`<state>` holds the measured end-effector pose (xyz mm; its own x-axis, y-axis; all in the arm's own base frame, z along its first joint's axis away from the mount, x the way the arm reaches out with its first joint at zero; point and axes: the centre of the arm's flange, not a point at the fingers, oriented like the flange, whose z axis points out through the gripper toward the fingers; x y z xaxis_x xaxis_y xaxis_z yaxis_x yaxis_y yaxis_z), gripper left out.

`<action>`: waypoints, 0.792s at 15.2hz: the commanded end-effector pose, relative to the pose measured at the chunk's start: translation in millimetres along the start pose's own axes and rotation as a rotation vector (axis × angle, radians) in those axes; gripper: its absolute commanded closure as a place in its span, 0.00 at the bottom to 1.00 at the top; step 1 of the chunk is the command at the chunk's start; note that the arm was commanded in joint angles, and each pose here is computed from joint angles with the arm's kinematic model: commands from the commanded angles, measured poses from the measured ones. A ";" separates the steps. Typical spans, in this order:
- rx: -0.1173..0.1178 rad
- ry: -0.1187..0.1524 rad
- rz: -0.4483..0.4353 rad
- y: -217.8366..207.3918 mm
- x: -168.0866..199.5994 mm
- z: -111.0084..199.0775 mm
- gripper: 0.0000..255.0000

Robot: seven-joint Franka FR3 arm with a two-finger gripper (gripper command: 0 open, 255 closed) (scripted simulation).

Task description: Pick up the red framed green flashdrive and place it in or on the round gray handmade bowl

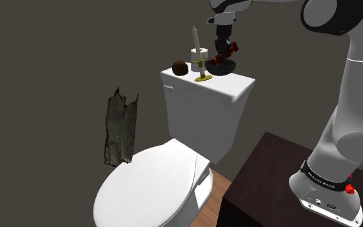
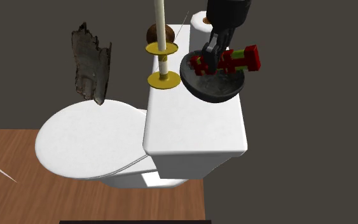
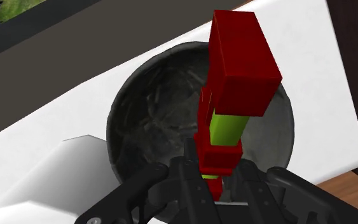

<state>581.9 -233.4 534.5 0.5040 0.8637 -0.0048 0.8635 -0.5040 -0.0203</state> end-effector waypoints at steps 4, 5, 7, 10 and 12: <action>0.000 0.000 0.000 0.0 0.1 0.0 0.00; 0.000 0.000 0.000 0.0 0.1 0.0 0.00; 0.000 0.000 0.000 0.0 0.1 0.0 0.00; 0.000 0.000 0.000 0.0 0.1 -26.4 0.00; 0.000 0.000 0.000 0.0 0.1 -50.0 0.00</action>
<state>580.7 -236.2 571.6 0.5044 0.8635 -0.0044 0.8633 -0.5044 -0.0184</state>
